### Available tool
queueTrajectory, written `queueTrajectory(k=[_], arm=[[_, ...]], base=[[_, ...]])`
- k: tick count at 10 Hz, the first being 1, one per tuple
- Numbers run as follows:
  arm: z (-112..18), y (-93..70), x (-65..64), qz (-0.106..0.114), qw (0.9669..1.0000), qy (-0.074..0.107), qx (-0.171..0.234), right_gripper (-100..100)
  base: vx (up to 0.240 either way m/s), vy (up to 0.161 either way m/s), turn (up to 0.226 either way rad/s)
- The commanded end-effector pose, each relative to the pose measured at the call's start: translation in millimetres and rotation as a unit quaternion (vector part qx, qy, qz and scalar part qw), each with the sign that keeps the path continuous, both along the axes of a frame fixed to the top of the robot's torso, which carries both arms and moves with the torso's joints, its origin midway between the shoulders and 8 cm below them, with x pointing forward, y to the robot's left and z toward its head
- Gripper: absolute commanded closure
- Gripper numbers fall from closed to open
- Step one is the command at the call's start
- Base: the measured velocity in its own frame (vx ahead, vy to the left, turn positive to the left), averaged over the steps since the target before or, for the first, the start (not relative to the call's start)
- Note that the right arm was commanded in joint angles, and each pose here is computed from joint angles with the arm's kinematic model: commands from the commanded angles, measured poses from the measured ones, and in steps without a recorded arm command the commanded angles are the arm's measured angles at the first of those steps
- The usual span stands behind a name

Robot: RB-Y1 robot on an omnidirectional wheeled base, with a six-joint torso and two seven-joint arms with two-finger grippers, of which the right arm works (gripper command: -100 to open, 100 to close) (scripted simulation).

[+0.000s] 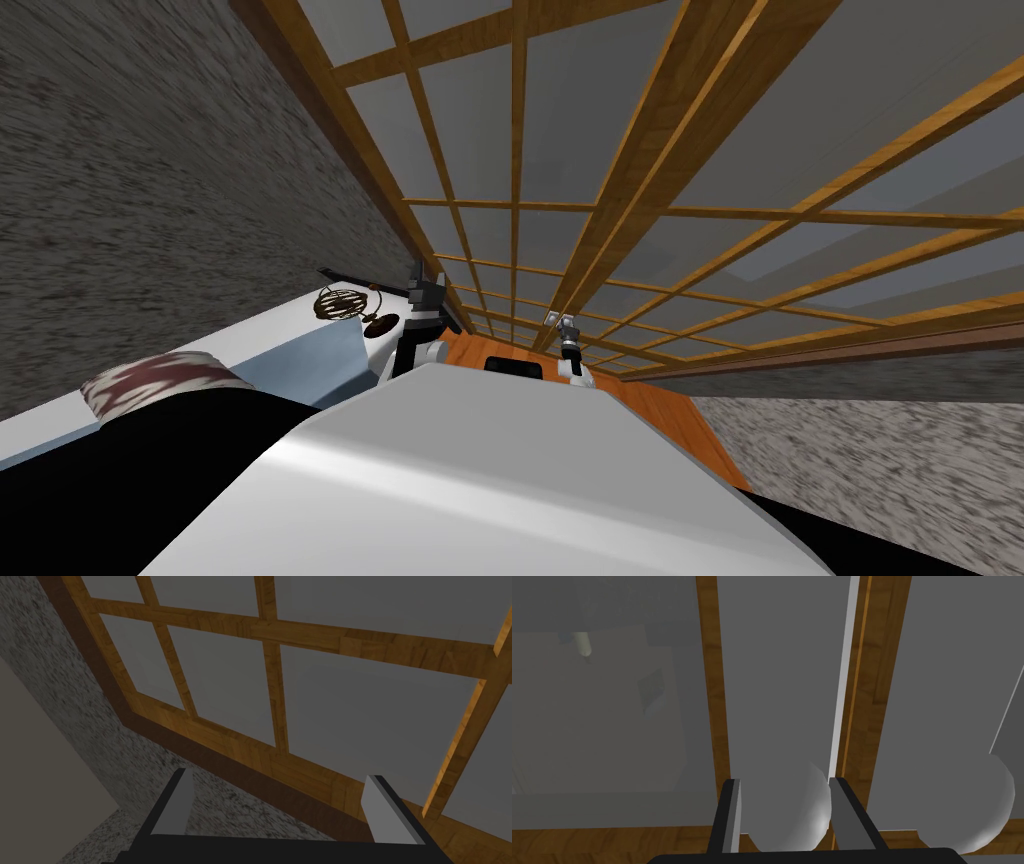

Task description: Pull the door open

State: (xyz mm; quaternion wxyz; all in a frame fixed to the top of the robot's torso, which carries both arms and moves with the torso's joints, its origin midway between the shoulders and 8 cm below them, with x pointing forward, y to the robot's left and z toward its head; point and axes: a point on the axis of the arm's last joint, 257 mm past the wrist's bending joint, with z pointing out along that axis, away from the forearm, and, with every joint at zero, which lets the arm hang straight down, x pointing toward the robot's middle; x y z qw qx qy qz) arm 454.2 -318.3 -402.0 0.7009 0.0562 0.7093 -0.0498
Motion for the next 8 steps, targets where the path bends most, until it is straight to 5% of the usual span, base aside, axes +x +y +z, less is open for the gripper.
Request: queueTrajectory(k=[1, 2, 8], arm=[[1.1, 0.1, 1.1, 0.000, 1.0000, -0.001, 0.000, 100], [-9.2, -11.8, -10.8, -0.008, 0.9999, 0.010, 0.005, 100], [-27.0, -36.0, -34.2, -0.026, 0.9991, 0.031, 0.015, 100]], base=[[0.000, 0.000, 0.000], [-0.099, 0.002, -0.039], [-0.142, 0.016, -0.038]])
